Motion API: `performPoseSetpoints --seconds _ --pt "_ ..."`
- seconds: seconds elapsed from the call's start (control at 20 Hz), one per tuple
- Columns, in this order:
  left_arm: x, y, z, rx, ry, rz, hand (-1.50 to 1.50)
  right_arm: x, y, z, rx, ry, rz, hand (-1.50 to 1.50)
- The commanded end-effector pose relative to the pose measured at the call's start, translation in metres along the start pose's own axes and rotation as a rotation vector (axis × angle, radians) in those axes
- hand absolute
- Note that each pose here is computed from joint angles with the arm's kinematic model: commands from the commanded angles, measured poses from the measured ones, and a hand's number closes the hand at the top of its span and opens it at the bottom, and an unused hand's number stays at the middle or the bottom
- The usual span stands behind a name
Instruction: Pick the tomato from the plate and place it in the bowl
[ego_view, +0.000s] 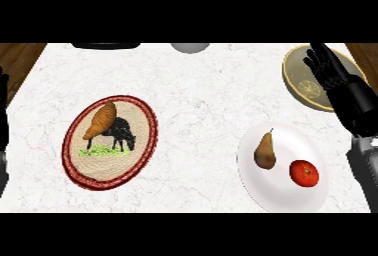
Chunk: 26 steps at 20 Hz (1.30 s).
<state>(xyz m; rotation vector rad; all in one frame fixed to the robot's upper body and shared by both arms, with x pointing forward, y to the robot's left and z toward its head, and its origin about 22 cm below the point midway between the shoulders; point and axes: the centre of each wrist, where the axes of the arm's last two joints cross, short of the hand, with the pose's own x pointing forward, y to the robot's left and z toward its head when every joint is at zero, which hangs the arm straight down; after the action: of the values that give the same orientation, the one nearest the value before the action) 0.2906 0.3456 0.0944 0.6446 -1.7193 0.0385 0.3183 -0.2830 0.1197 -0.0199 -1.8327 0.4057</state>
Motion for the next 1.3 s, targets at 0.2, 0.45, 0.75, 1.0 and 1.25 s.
performPoseSetpoints --seconds 0.2,0.45,0.75,1.0,1.25 --pt "0.010 -0.016 0.002 -0.151 -0.052 0.179 0.00 0.006 0.102 0.002 0.279 -0.130 -0.334 -1.50" --pt "-0.004 -0.019 0.014 -0.161 0.015 0.223 0.00 -0.015 0.080 0.051 -0.166 -0.163 0.126 -1.50" --pt "0.000 -0.013 0.007 -0.202 -0.006 0.274 0.00 -0.003 0.129 0.123 -0.112 -0.188 0.282 -1.50" --pt "-0.009 -0.004 0.013 -0.195 -0.004 0.247 0.00 0.041 0.076 0.137 -0.115 -0.067 0.575 -1.50" --pt "-0.019 -0.010 0.017 -0.193 -0.003 0.271 0.00 0.085 0.069 0.164 -0.048 0.133 0.714 -1.50"
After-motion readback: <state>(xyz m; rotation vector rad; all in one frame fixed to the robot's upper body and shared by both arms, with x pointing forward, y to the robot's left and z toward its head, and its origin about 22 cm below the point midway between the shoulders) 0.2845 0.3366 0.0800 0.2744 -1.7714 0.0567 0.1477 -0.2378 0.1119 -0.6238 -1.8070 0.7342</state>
